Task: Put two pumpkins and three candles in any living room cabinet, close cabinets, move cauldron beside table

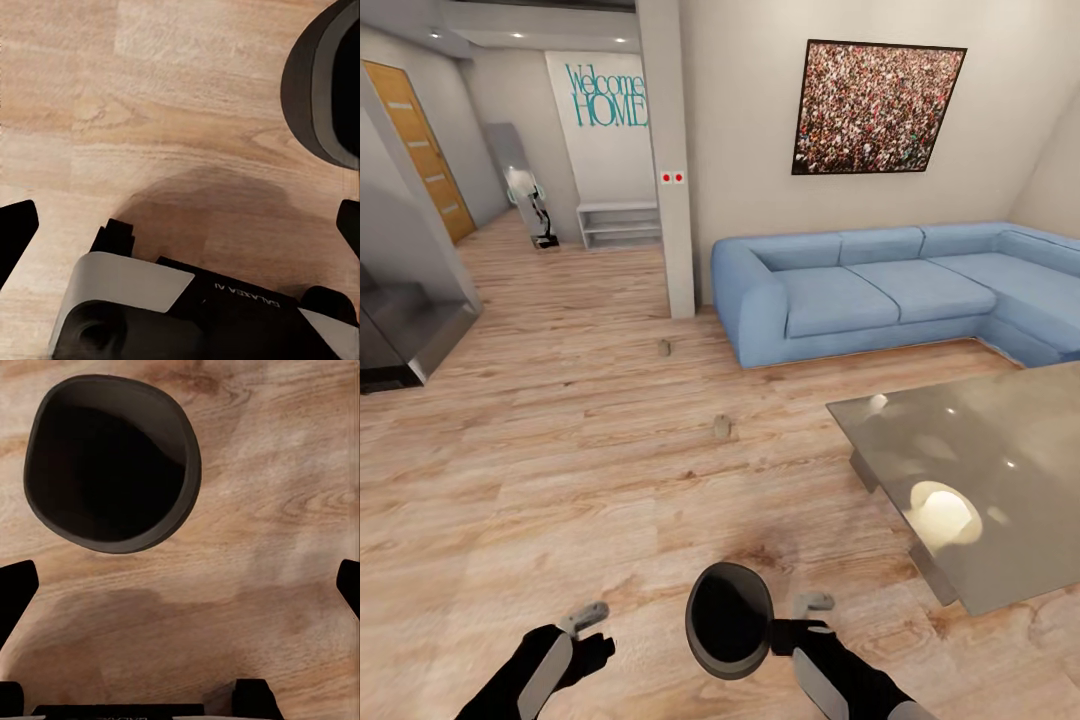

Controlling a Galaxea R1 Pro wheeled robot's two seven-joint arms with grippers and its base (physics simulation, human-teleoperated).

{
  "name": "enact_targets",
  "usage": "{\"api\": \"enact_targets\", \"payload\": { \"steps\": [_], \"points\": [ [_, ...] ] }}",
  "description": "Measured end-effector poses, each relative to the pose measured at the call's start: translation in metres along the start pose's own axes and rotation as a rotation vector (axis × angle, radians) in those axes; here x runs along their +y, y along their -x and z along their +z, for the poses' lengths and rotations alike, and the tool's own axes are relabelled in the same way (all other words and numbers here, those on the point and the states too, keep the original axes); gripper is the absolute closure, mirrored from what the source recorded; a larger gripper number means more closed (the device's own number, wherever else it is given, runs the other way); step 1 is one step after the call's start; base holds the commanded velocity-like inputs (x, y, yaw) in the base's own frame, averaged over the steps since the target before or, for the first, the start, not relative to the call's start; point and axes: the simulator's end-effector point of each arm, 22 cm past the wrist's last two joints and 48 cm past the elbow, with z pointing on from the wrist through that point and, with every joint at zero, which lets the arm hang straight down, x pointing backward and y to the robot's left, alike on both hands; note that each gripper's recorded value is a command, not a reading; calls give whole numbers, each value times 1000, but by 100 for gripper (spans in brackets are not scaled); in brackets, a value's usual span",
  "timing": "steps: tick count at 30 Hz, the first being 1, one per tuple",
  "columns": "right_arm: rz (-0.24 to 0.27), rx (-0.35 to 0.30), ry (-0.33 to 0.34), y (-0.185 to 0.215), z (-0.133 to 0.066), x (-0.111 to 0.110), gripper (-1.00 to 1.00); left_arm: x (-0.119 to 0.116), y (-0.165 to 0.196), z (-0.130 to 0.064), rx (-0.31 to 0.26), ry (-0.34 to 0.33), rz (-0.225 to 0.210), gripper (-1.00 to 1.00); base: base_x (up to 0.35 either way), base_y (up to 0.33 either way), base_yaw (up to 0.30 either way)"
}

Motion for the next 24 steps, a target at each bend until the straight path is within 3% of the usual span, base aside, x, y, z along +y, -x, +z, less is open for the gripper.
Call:
{"api": "enact_targets", "payload": {
  "steps": [5,9,12,24],
  "points": [
    [11,-36,-4,9,-1,0,-100,-27,-1,-2,-3,-35,9,-100,0,0,0],
    [19,-58,1,14,-1,1,-100,-40,11,-4,-75,-51,7,-100,9,0,0],
    [24,-74,3,17,-2,2,-100,-37,13,-2,-97,-48,0,-100,184,0,0],
    [40,-126,5,29,-3,2,-100,-27,-2,6,-74,-28,3,-100,118,0,0]
  ]
}}
